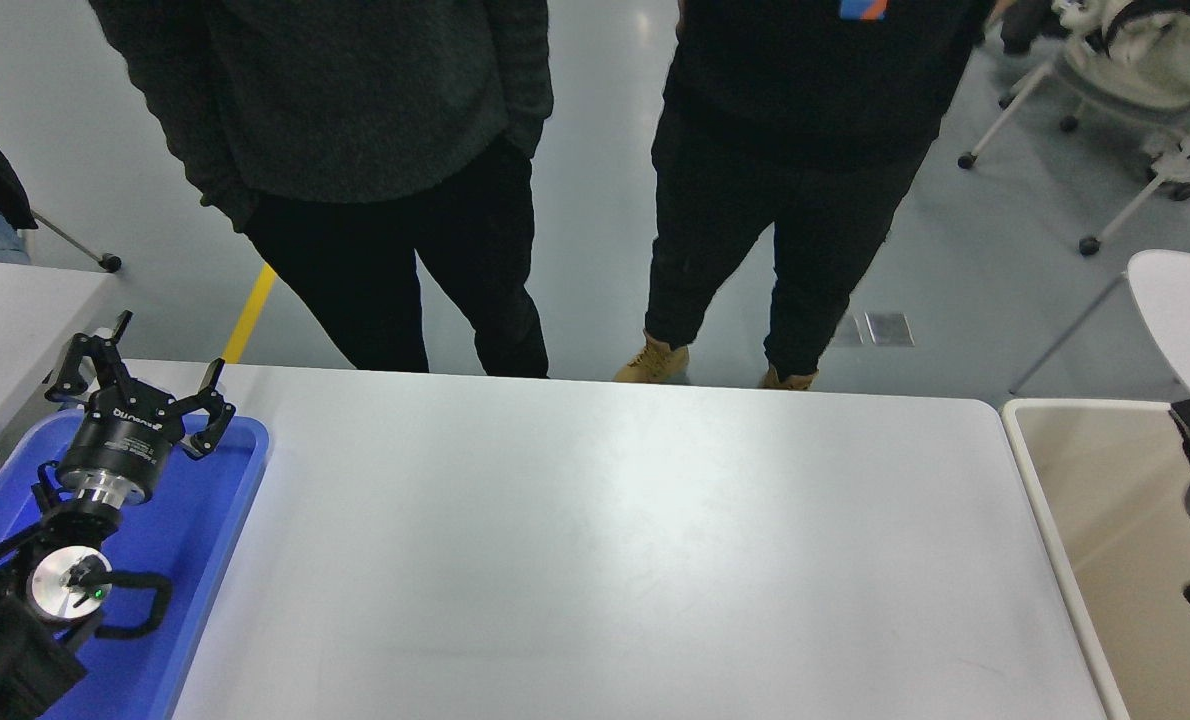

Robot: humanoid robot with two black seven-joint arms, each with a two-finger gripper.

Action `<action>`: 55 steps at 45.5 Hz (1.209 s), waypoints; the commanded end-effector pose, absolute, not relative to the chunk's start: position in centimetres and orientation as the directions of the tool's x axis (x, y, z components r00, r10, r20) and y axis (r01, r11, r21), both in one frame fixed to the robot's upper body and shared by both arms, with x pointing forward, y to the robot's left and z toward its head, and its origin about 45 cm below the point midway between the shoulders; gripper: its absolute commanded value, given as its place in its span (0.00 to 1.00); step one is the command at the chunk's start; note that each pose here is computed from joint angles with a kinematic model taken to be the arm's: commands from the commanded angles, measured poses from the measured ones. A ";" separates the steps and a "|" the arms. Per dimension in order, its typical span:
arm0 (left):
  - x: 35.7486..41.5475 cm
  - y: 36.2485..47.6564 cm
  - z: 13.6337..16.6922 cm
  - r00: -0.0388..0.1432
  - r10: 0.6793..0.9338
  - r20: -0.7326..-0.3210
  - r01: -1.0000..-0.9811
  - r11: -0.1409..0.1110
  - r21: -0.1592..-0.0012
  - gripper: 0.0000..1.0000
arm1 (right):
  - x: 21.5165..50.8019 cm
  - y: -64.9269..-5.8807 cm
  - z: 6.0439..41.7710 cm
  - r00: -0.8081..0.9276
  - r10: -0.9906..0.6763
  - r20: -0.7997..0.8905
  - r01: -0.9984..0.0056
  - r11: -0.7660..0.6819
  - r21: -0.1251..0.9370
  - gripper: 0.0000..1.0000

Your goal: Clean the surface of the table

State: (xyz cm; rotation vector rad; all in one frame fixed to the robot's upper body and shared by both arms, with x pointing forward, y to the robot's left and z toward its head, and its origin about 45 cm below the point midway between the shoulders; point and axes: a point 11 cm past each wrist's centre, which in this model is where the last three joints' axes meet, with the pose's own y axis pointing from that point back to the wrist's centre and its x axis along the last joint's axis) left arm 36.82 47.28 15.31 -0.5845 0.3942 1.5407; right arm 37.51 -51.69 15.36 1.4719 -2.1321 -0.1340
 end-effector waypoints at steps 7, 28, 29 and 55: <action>36.83 47.2 15.30 0.012 0.812 -0.584 -0.993 -0.061 -0.105 1.00 | 42.1 -41.3 18.0 -0.312 -0.910 -0.272 -0.919 0.217 0.329 1.00; 36.83 47.2 15.30 0.012 0.812 -0.584 -0.993 -0.061 -0.105 1.00 | 42.2 -33.0 14.4 -0.321 -0.766 -0.556 -0.932 0.152 0.330 1.00; 36.81 47.3 15.29 0.010 0.812 -0.583 -0.993 -0.062 -0.104 1.00 | 42.2 -32.7 14.4 -0.319 -0.765 -0.560 -0.933 0.148 0.329 1.00; 36.83 47.2 15.30 0.012 0.812 -0.584 -0.993 -0.061 -0.105 1.00 | 41.4 -30.2 13.4 -0.193 -0.888 -0.417 -0.965 0.095 0.245 1.00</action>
